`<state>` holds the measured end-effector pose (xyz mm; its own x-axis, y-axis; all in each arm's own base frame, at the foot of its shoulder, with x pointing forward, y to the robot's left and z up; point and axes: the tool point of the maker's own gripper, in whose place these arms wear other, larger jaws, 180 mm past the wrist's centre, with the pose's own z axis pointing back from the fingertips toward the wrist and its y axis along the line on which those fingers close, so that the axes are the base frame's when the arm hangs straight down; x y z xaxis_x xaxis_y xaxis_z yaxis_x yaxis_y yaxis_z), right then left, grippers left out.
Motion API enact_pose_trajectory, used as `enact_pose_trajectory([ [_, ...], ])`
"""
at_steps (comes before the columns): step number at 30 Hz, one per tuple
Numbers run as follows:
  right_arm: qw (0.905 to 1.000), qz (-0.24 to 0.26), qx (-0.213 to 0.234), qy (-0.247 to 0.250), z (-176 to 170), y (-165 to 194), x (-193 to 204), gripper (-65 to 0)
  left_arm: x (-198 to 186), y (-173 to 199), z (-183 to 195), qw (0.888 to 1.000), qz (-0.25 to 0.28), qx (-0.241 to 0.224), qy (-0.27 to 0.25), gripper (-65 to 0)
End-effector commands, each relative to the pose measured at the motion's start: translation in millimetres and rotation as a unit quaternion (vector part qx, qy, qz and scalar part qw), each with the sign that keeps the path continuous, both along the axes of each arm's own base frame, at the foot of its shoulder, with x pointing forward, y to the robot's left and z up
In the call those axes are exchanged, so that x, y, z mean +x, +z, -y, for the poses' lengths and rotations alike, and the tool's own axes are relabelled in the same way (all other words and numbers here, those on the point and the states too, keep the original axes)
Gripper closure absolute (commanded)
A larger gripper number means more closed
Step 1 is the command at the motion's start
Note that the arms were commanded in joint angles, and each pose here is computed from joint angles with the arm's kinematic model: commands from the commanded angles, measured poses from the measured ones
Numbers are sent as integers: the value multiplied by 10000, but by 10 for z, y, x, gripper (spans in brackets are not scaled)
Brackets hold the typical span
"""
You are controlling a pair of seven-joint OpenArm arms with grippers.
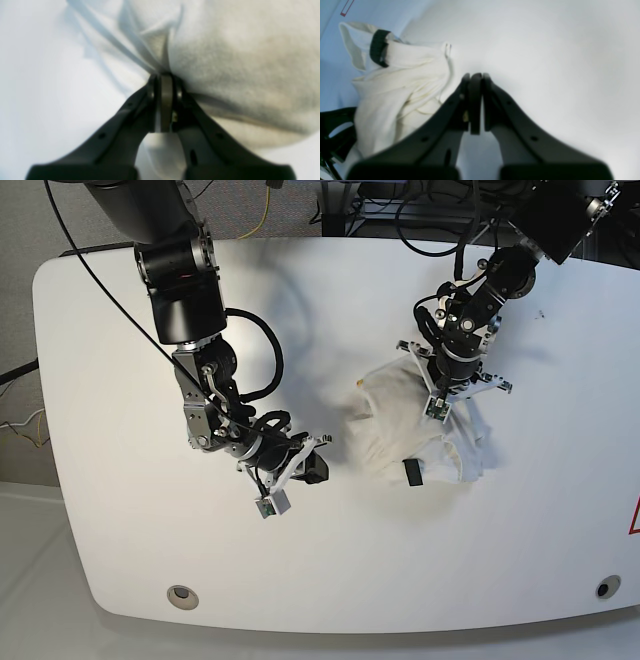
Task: Fold the T-shirt properly
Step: 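Release the shirt with the left gripper and raise both arms away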
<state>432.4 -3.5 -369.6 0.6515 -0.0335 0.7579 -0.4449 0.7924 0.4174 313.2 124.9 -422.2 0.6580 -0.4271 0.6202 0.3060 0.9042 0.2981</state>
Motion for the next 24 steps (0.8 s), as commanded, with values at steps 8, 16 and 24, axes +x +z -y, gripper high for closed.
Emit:
enact_pose_trajectory([
  [8, 9990, 394, 183, -121, 89, 371, 141, 0, 204, 186, 184, 9997, 24, -231, -36, -25],
  [16, 9992, 380, 68, -74, 116, 434, 140, 0, 344, 402, 196, 9997, 97, -220, -17, -25],
  [24, 9993, 365, 86, -86, 116, 435, 140, 0, 474, 832, 244, 9984, 366, -434, 50, -25],
])
